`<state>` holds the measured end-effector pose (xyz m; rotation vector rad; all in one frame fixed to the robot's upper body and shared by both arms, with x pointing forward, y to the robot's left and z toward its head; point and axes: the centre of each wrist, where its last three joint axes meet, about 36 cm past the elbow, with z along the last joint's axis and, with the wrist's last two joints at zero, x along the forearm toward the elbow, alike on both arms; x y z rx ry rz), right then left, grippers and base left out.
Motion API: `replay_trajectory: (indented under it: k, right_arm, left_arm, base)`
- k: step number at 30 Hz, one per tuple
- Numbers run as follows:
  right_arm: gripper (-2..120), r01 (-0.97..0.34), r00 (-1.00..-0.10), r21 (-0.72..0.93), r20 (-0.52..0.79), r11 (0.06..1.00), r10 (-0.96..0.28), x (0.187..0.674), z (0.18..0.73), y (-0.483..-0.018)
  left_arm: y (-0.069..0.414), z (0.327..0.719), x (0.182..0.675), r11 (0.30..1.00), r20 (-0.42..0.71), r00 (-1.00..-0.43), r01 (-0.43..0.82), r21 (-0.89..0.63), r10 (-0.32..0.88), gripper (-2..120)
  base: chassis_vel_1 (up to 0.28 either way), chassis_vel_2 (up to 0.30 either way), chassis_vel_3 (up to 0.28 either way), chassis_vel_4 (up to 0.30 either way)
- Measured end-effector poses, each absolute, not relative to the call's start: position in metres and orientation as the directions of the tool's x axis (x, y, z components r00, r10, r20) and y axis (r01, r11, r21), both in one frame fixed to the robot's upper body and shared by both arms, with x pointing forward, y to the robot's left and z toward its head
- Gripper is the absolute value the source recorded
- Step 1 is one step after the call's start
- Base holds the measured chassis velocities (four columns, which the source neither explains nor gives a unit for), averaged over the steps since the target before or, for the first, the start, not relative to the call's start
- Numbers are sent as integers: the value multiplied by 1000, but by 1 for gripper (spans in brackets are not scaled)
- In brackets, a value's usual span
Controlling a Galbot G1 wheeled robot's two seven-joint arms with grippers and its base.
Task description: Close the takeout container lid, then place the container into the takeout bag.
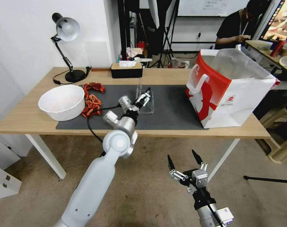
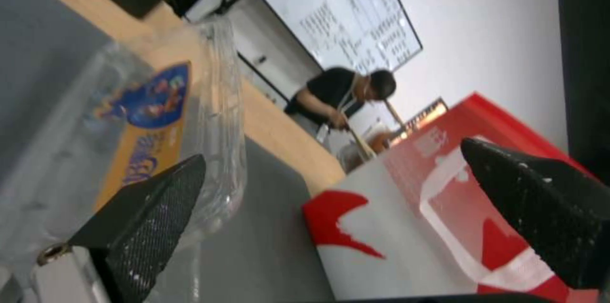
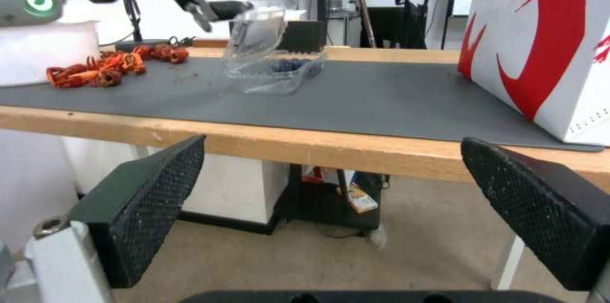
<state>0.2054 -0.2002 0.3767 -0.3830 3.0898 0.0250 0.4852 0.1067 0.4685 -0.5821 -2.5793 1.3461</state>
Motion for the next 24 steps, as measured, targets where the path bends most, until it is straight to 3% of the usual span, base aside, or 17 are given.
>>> replay_trajectory:
  k: [7, 11, 15, 18, 24]
  right_arm:
    - [100, -248, -968, 45, -40, 968, -246, 208, 383, -200]
    - [100, -252, -967, 81, -56, 964, -248, 215, 388, -202]
    - [100, -255, -966, 102, -61, 962, -250, 220, 393, -204]
    - [100, -264, -964, 134, -79, 955, -255, 234, 401, -209]
    - [100, -300, -953, 254, -126, 920, -276, 268, 422, -220]
  left_arm:
    - [97, 467, 500, 522, 58, -893, 208, -827, 447, 93]
    - [94, 465, 506, 572, 146, -889, 147, -807, 435, 74]
    - [93, 464, 505, 604, 189, -880, 131, -786, 436, 64]
    - [90, 460, 503, 653, 228, -875, 124, -748, 428, 47]
    - [90, 460, 502, 670, 244, -874, 116, -733, 419, 28]
  base:
    - [0, 0, 0, 0]
    - [0, 0, 0, 0]
    - [0, 0, 0, 0]
    - [0, 0, 0, 0]
    - [0, 0, 0, 0]
